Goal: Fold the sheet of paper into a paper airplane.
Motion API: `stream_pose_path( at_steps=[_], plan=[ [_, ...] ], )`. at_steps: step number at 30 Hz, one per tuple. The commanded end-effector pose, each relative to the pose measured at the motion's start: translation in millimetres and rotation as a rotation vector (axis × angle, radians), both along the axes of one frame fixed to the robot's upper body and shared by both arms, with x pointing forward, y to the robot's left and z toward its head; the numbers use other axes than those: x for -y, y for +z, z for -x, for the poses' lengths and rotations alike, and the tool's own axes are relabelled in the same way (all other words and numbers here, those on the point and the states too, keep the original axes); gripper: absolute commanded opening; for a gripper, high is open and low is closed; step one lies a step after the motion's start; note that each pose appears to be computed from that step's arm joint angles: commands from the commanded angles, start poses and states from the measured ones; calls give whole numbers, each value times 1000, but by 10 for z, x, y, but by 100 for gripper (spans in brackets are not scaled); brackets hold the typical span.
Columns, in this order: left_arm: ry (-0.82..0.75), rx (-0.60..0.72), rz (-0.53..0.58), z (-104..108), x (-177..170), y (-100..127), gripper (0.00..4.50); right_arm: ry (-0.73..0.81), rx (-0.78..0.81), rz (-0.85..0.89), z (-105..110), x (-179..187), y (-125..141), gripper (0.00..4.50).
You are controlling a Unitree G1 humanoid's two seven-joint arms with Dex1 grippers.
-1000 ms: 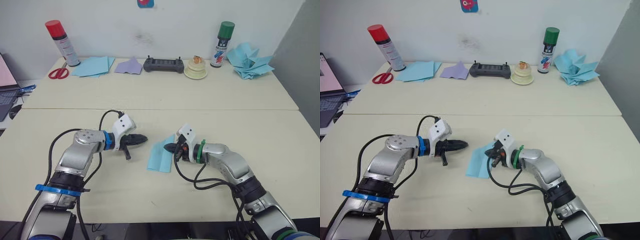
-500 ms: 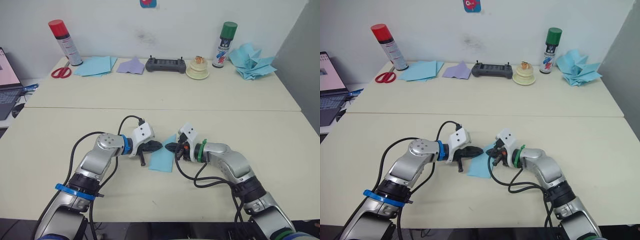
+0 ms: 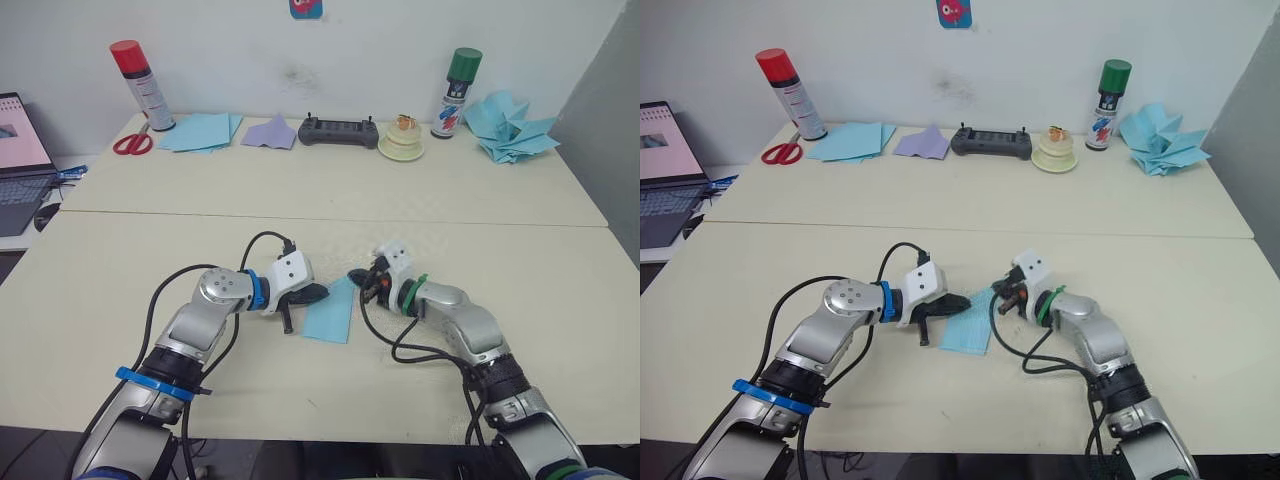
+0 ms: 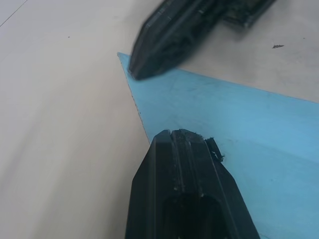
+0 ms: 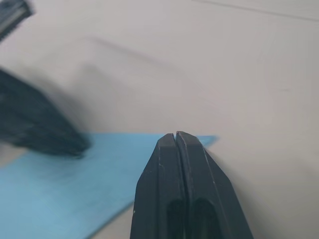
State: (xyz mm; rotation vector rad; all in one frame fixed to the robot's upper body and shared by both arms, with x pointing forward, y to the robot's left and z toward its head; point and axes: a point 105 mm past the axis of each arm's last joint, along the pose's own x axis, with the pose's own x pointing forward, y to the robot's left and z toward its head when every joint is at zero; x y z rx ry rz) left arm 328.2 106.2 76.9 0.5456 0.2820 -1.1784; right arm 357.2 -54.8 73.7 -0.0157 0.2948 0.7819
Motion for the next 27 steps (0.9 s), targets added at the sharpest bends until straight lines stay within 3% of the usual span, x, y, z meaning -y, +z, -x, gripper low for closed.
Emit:
stream_pose_path(
  at_steps=[1,5,11,14,20,27],
  plan=[
    [8,-81,-61,74,-64,-257,0,-169,-11,16,-168,270,-48,3],
    [17,-74,-58,44,-59,-249,0,-144,40,13,-164,269,58,3],
    [14,-80,-50,56,-40,-252,0,140,164,-97,168,-41,498,3],
    [13,-88,-48,68,-45,-260,0,224,130,-53,300,-122,410,3],
    [12,-86,-55,66,-54,-254,0,274,17,115,438,-139,-33,3],
    [14,-91,-62,73,-84,-252,0,425,-126,114,776,-180,-214,3]
  ],
)
